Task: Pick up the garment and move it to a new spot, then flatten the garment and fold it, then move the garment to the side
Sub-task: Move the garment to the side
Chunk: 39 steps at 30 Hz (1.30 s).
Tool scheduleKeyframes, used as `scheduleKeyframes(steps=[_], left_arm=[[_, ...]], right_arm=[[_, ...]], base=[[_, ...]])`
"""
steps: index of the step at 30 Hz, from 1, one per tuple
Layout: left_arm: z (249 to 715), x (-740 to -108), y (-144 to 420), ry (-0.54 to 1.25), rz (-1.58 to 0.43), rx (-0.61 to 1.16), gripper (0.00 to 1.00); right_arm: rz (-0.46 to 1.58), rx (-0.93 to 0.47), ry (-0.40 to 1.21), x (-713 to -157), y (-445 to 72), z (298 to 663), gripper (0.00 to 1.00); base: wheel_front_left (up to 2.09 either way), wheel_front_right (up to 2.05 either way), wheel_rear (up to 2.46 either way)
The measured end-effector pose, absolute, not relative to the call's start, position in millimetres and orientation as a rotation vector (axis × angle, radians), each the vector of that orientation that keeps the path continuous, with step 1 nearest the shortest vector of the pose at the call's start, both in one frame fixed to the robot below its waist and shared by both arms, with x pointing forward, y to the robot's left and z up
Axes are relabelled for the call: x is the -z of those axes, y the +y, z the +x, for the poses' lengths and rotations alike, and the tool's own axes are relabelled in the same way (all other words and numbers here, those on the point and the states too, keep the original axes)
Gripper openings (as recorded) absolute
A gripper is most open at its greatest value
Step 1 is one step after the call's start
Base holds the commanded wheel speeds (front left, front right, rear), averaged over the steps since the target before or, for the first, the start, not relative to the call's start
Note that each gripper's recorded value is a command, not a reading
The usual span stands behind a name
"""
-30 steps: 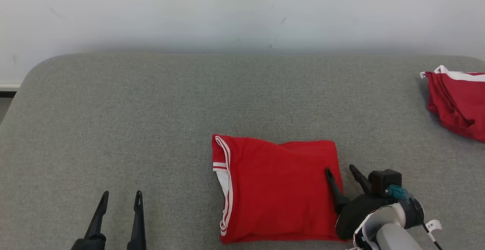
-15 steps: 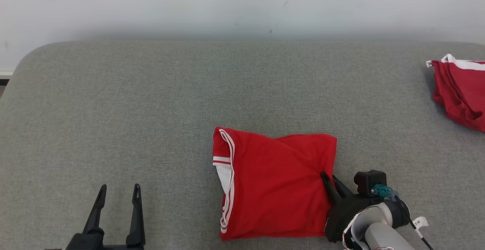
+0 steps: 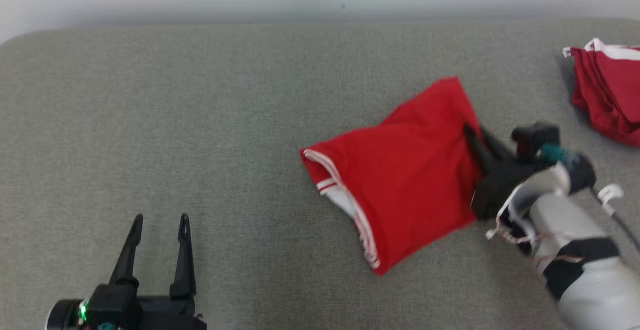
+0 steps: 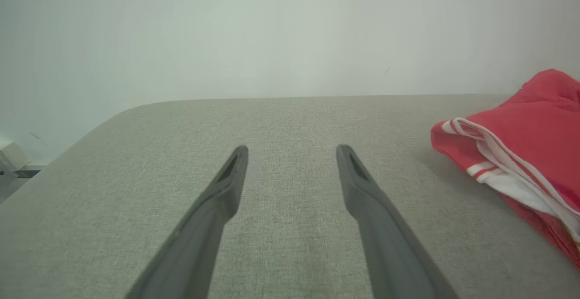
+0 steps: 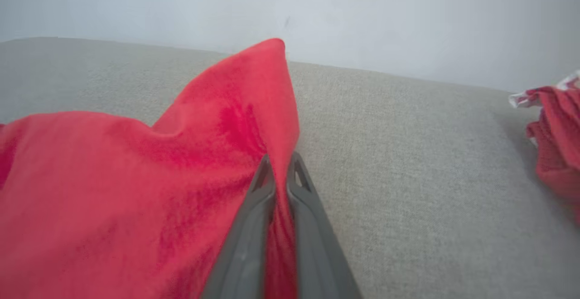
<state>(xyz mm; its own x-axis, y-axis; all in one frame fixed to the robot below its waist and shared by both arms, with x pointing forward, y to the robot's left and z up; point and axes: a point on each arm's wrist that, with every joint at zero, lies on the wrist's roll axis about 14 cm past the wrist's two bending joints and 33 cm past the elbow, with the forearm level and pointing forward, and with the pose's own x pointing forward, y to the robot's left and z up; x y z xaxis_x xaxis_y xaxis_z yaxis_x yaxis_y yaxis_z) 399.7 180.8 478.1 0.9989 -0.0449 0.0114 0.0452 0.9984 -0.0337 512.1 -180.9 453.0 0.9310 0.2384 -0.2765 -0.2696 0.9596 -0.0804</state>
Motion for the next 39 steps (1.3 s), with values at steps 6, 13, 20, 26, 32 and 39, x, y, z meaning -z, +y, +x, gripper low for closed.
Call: scheduleKeyframes(steps=[6,13,20,26,32,39], left_arm=[[426,-477,167,-0.027,-0.048,0.085,1.0],[462,-463,144,-0.027,-0.05,0.148,1.0],[492,-441,122,-0.021,-0.048,0.219,1.0],[509,-430,105,-0.031,-0.056,0.265,1.0],[522,-414,89,-0.039,-0.048,0.317,1.0],[531,-401,79,-0.056,-0.051,0.35,1.0]], right_arm=[[-0.219,-0.232,0.22,-480,-219,545,0.0],[-0.332,-0.151,0.207,-506,-285,571,0.0],[-0.418,-0.003,0.244,-529,-368,567,0.0],[-0.463,0.113,0.283,-541,-420,555,0.0],[-0.541,0.197,0.345,-540,-459,551,0.0],[-0.61,0.284,0.406,-536,-491,555,0.0]], base=[[0.0,0.0,0.0],[0.0,0.0,0.0],[0.0,0.0,0.0],[0.0,0.0,0.0],[0.0,0.0,0.0],[0.0,0.0,0.0]])
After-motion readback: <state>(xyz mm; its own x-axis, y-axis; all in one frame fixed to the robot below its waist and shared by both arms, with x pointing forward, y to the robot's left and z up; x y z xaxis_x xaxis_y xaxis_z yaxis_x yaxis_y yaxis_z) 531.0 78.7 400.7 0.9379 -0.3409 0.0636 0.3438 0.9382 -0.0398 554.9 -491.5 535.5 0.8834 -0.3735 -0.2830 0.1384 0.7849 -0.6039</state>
